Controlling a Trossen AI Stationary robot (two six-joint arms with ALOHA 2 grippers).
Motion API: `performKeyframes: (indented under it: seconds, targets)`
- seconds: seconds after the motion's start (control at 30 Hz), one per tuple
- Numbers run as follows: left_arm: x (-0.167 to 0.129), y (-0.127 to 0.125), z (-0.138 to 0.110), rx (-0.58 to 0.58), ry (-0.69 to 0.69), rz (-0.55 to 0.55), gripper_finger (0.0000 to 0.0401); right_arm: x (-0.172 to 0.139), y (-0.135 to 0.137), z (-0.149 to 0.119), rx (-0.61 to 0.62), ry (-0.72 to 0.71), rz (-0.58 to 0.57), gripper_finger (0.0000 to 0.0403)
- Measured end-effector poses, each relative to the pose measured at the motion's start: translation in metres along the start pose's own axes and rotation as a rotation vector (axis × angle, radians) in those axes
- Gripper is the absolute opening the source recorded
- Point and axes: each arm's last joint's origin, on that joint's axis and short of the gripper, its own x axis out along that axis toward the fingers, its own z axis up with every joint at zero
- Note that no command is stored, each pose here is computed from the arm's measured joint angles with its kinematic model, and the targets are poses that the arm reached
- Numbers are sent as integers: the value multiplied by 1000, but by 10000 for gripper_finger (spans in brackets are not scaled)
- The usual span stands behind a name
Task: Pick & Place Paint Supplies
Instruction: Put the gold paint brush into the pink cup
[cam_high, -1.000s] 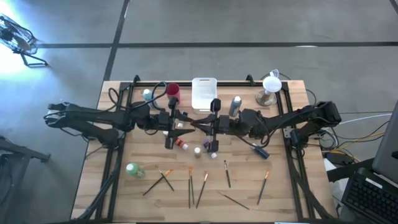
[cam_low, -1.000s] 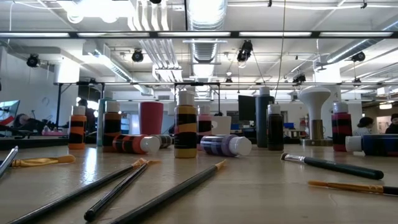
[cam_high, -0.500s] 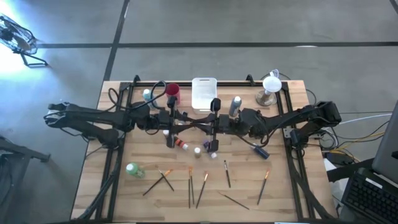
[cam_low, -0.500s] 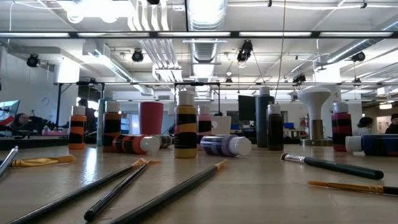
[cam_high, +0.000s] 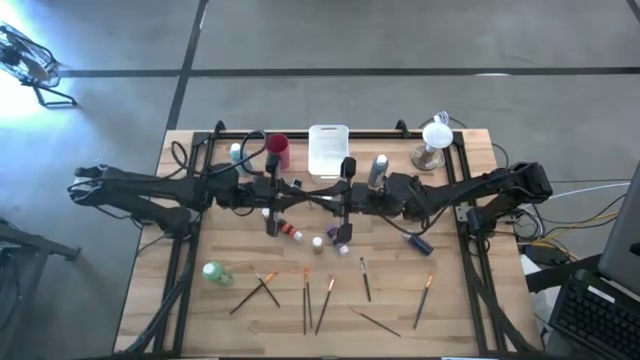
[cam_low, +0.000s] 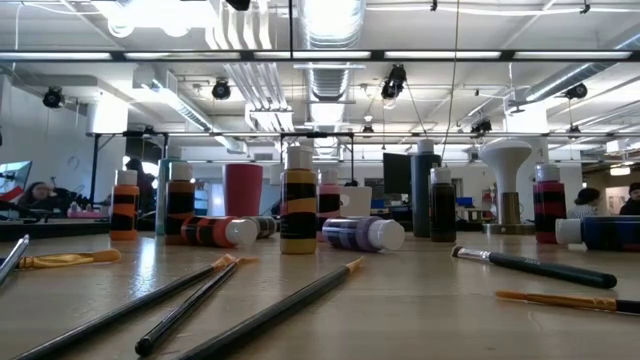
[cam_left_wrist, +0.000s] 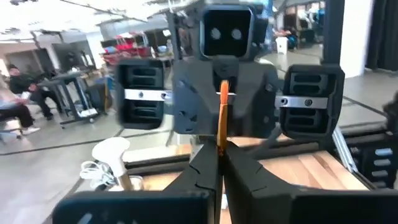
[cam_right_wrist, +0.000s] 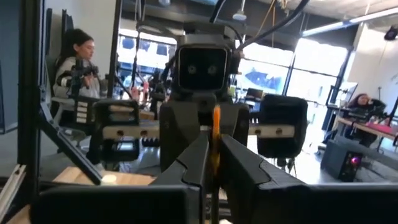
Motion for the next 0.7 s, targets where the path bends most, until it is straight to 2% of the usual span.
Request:
performKeyframes:
  seconds: [0.2, 0.33, 0.43, 0.57, 0.7]
  targets:
    - [-11, 5, 5, 15, 33, 116, 10, -10, -3, 0, -16, 146, -59, 86]
    - [-21, 11, 4, 50, 103, 293, 10, -22, -6, -3, -12, 304, -68, 116]
    - [-24, 14, 0, 103, 163, 409, 10, -30, -4, -16, -2, 406, -77, 131]
    - [-25, 22, -6, 151, 191, 479, 10, -43, -5, -38, 13, 472, -135, 139]
    - [-27, 37, -16, 160, 180, 560, 10, -61, -7, -52, 27, 463, -233, 128]
